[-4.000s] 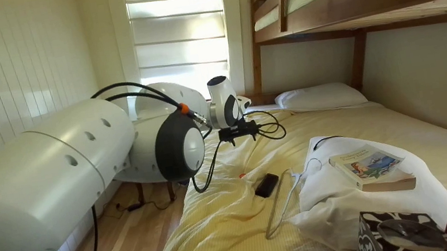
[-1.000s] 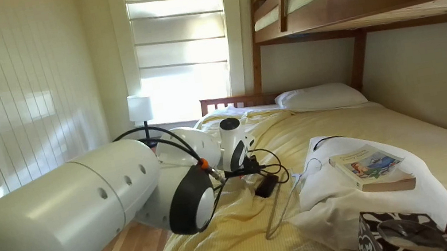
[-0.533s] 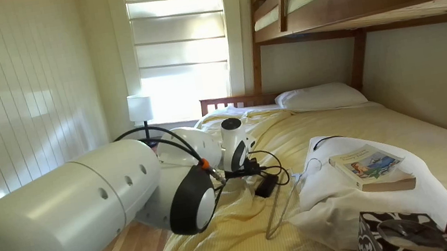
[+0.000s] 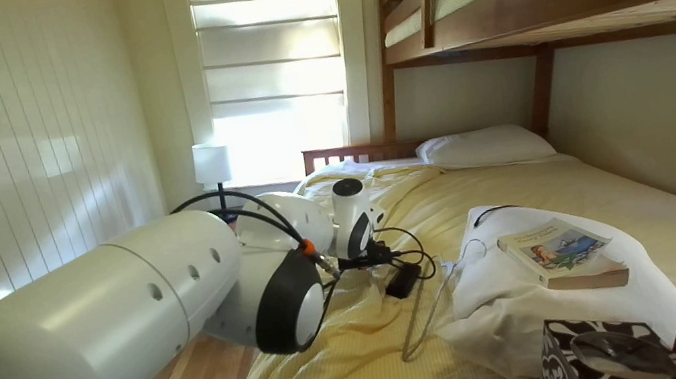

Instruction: Pick up the red token and place it on the bed frame next to the yellow token

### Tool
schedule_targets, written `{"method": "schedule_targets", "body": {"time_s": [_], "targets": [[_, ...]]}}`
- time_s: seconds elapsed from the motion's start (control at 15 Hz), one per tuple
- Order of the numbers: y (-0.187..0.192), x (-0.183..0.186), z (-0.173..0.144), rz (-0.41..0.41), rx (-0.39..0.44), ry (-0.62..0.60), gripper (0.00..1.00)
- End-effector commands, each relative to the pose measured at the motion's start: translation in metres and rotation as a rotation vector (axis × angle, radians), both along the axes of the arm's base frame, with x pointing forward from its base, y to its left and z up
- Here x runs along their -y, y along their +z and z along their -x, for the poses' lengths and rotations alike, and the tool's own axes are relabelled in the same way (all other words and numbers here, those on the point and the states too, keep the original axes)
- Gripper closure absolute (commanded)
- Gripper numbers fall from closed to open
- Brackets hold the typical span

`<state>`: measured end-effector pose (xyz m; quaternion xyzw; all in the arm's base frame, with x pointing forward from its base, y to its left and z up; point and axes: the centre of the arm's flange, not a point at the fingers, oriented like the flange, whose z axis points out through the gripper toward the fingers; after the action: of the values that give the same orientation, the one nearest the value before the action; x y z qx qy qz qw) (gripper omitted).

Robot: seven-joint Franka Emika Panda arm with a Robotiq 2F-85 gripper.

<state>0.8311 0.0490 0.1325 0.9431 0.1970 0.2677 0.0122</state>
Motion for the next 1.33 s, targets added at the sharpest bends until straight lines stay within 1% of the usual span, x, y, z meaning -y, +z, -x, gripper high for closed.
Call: {"method": "schedule_targets", "body": {"time_s": [0.0, 0.13, 0.27, 0.47, 0.53, 0.67, 0.8, 0.93, 1.0, 1.07, 1.13, 1.27], "targets": [[-0.018, -0.006, -0.051, 0.01, -0.011, 0.008, 0.92], [-0.011, -0.011, -0.047, 0.03, 0.001, 0.004, 0.92], [0.008, -0.015, -0.036, 0.035, 0.026, 0.0, 0.92], [0.054, -0.022, -0.008, 0.013, 0.057, 0.0, 0.92], [0.064, -0.024, -0.002, 0.018, 0.051, 0.005, 0.92], [0.076, -0.024, 0.007, 0.041, -0.003, 0.001, 0.92], [0.081, -0.017, 0.025, 0.071, -0.076, 0.004, 0.92], [0.081, -0.01, 0.042, 0.072, -0.118, -0.017, 0.92], [0.08, -0.01, 0.049, 0.071, -0.125, -0.024, 0.92], [0.079, -0.012, 0.061, 0.064, -0.123, -0.022, 0.92], [0.078, -0.016, 0.067, 0.059, -0.113, -0.024, 0.92], [0.073, -0.024, 0.068, 0.032, -0.095, -0.025, 0.92]]}}
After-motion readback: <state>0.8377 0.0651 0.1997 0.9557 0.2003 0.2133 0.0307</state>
